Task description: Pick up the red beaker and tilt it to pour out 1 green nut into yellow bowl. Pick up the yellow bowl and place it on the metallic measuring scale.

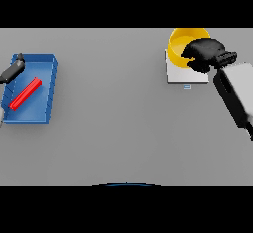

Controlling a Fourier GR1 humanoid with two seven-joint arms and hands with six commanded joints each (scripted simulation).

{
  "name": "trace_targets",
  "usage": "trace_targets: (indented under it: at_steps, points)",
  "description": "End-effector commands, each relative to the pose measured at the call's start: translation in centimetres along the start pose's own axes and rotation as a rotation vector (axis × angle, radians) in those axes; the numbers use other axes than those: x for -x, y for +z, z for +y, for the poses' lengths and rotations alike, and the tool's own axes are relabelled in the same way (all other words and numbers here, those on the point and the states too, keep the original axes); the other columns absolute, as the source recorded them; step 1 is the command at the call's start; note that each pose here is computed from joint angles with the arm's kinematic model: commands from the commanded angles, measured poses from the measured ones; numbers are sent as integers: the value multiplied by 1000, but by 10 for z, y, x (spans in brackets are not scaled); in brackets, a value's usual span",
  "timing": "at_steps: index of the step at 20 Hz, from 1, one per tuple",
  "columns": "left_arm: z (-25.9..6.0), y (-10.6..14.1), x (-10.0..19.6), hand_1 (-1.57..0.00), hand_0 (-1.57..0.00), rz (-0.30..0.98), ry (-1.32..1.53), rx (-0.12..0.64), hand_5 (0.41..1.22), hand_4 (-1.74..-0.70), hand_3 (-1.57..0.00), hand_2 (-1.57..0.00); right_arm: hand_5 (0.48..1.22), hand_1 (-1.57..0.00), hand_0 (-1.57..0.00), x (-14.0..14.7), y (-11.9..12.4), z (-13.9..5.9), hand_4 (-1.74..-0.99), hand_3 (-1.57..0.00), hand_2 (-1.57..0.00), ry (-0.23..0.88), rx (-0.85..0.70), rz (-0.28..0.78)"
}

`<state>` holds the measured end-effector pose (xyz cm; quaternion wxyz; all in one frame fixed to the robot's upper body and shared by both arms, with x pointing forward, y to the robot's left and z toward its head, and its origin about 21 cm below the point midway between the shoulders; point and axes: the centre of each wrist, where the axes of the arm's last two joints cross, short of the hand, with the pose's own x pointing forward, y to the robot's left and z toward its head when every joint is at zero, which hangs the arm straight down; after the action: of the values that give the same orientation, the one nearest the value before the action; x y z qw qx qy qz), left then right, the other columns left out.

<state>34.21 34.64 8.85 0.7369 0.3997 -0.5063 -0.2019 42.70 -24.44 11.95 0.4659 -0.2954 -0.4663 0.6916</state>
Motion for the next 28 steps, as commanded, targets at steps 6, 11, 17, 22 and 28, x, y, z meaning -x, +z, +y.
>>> trace_targets:
  at_steps: [6, 11, 17, 22, 28]
  points:
    - [2, 2, 3, 1, 1, 5, -4, -4, 679, -722, 1, 1, 1221, -1571, -1571, 21, -8, 25, -1741, -1352, -1397, -44, -31, 42]
    - [-3, 2, 1, 1, 1, 1, -4, 7, 673, -726, 1, 1, 1221, -1571, -1571, 23, -13, 35, -1741, -1403, -1345, -86, -29, 14]
    - [-5, -1, -2, 1, 1, 9, -18, 8, 671, -724, 1, 1, 1221, -1484, -1492, 21, -17, 37, -1737, -1097, -1450, -108, -31, 22]
    - [-7, -3, 1, 1, 1, 3, -13, 3, 666, -718, 1, 1, 987, -564, -634, 23, -16, 33, -1593, -661, -660, -66, -77, 29]
    - [-9, -6, -1, 1, 1, 15, -12, 10, 664, -722, 1, 1, 856, -147, -165, 20, -19, 35, -1546, -394, -195, -50, -72, -15]
